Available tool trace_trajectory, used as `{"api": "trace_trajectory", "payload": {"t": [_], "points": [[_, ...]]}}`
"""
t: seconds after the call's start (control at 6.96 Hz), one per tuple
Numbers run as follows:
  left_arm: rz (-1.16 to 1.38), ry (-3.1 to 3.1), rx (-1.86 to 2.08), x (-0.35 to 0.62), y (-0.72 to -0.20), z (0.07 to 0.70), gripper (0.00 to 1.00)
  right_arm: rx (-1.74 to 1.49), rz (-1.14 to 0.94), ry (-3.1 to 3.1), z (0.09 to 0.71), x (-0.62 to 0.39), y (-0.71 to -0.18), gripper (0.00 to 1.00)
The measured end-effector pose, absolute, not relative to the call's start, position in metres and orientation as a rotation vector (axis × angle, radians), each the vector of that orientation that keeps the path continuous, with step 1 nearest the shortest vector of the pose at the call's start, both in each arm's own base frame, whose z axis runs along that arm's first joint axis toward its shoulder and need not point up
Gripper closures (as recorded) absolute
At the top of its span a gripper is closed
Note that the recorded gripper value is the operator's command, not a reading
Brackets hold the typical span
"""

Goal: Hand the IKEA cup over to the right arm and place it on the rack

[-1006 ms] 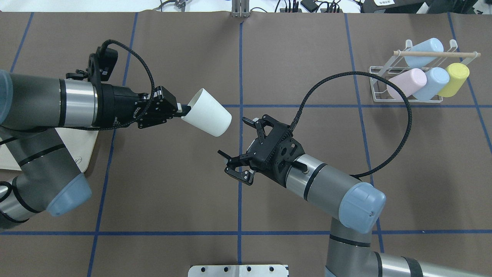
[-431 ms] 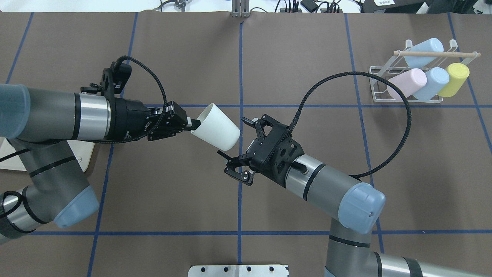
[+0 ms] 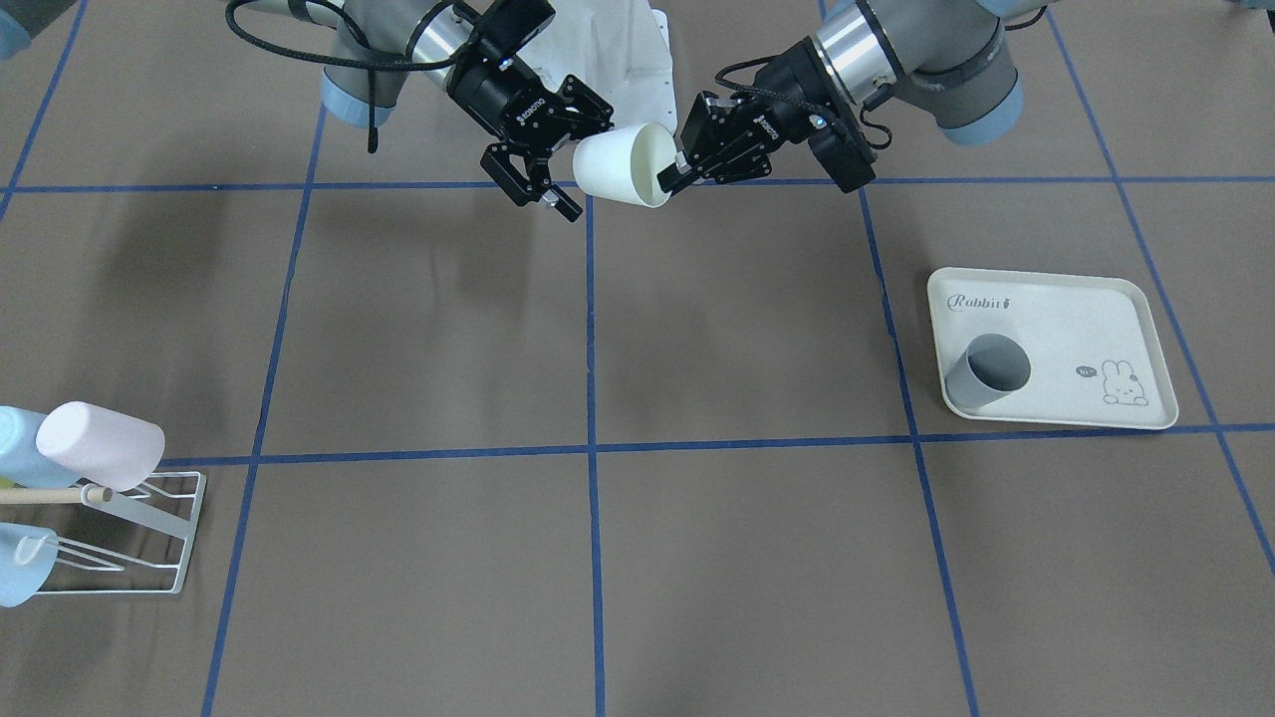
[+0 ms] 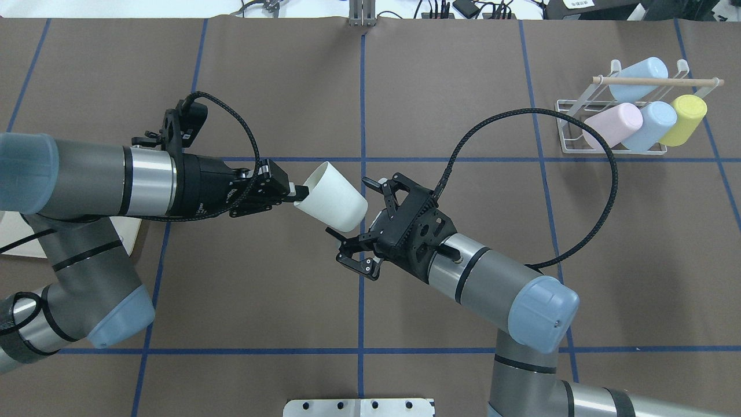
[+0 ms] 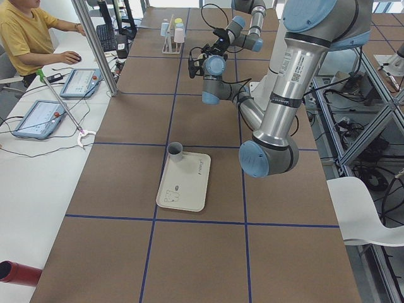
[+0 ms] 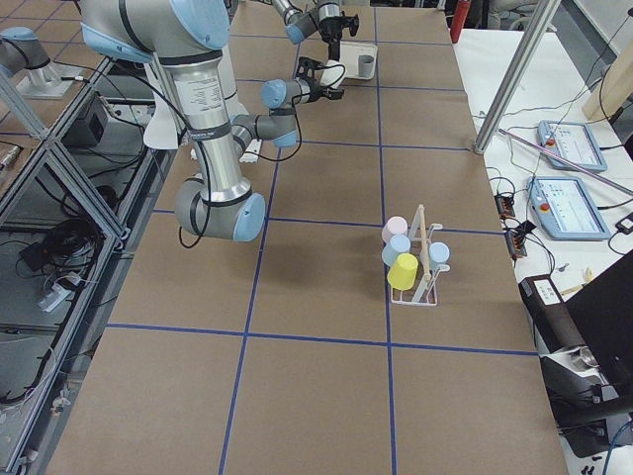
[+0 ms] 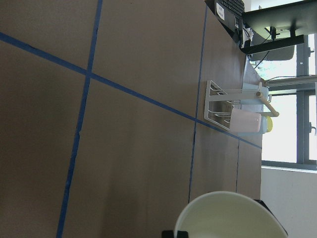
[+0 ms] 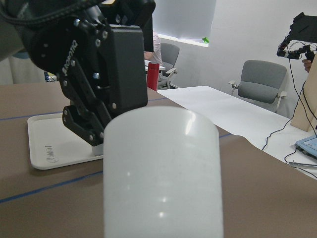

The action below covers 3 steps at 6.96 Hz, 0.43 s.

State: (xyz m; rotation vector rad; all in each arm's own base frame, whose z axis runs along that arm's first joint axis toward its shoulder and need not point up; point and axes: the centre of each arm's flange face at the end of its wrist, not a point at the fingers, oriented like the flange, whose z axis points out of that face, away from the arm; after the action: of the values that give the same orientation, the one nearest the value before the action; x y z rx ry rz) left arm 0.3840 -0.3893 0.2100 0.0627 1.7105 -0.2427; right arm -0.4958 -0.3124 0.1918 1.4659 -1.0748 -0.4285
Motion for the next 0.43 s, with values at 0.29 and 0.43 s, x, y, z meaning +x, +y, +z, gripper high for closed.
{"api": "trace_trajectory", "payload": {"t": [0.29,0.43], "points": [[-0.246,1.708,0.062,0.3915,-0.3901,0.2098,1.0,1.465,-0.429,-1.076,0.1916,-0.4965,-0.3113,0.02],[-0.246,1.708,0.061,0.3946,-0.3911,0.2087,1.0,1.465,-0.429,-1.078,0.1914,-0.4969,-0.3107,0.09]]}}
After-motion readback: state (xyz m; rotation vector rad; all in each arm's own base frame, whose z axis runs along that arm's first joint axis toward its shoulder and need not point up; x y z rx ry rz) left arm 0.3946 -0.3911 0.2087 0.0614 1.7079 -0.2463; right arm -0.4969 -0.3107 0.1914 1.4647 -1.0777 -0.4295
